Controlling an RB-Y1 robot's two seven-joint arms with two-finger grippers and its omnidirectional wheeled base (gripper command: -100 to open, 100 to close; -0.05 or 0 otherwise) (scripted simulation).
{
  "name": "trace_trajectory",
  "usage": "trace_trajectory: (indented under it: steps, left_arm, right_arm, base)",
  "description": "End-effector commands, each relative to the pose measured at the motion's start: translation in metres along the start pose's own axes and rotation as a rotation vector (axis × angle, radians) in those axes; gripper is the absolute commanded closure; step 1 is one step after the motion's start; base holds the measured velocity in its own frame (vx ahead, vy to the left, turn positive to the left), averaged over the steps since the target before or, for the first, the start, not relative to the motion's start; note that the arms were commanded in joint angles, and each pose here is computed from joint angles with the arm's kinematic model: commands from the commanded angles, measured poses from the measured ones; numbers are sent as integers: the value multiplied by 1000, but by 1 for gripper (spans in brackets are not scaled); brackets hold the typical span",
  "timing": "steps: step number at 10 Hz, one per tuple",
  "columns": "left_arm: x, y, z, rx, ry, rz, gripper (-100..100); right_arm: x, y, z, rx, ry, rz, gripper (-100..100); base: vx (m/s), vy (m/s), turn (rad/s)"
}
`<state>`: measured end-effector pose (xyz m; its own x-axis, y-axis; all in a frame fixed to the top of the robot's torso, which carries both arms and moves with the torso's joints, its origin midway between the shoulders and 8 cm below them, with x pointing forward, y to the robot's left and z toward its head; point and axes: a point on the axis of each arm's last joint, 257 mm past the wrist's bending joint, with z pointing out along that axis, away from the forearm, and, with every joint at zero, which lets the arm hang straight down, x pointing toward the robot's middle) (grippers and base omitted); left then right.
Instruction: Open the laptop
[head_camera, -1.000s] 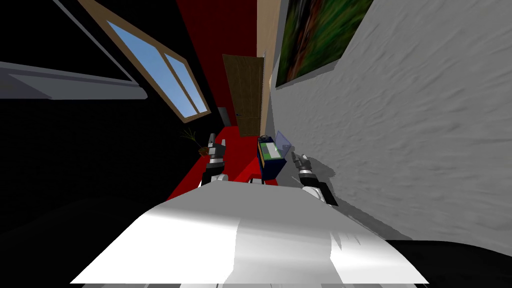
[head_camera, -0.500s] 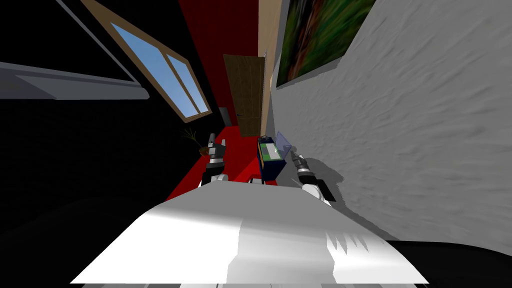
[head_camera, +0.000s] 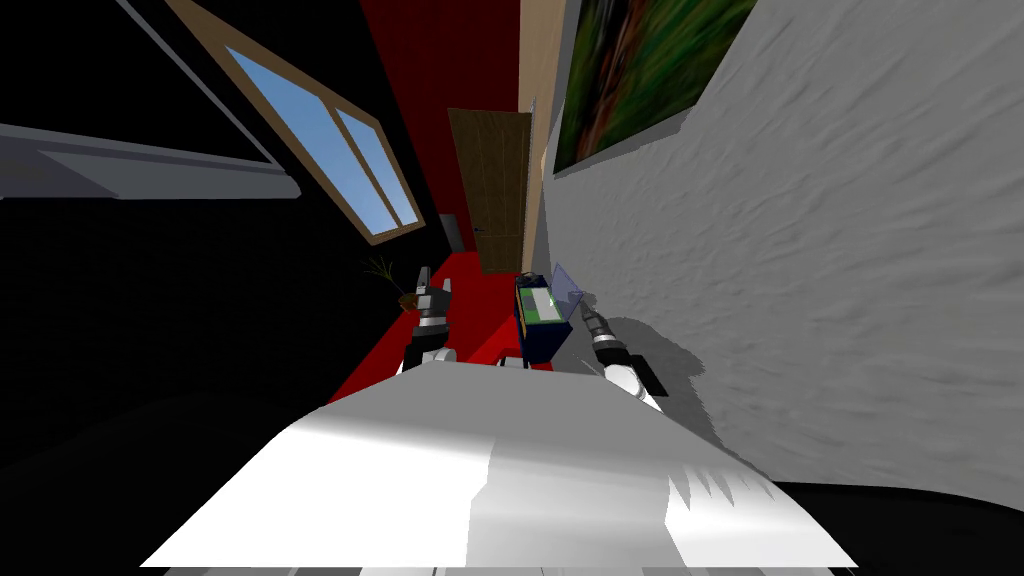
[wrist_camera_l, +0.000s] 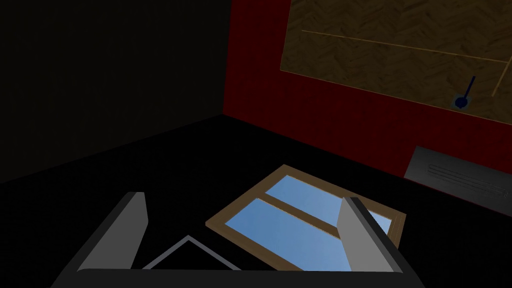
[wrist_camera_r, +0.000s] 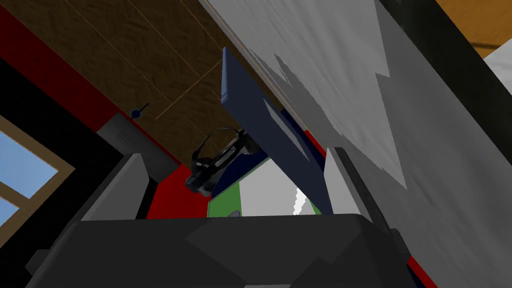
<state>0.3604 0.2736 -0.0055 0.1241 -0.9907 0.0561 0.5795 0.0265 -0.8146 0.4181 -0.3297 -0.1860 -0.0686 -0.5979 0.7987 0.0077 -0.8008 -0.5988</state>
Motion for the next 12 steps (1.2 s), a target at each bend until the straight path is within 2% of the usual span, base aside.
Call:
trace_trajectory:
  steps: [1, 2, 6, 12]
  left_arm:
    - [0, 0, 0, 0, 0, 0, 0]
    - [0, 0, 0, 0, 0, 0, 0]
    - [0, 0, 0, 0, 0, 0, 0]
    - [0, 0, 0, 0, 0, 0, 0]
  right_arm:
    - [-9, -3, 8, 14, -43, 124, -100]
    - [-9, -3, 8, 13, -43, 142, -100]
    - [-19, -8, 19, 31, -115, 327, -100]
    - [-22, -11, 26, 39, -171, 442, -100]
  base:
    - [38, -52, 57]
    - [29, -47, 21]
    - [34, -47, 42]
    - [14, -9, 11]
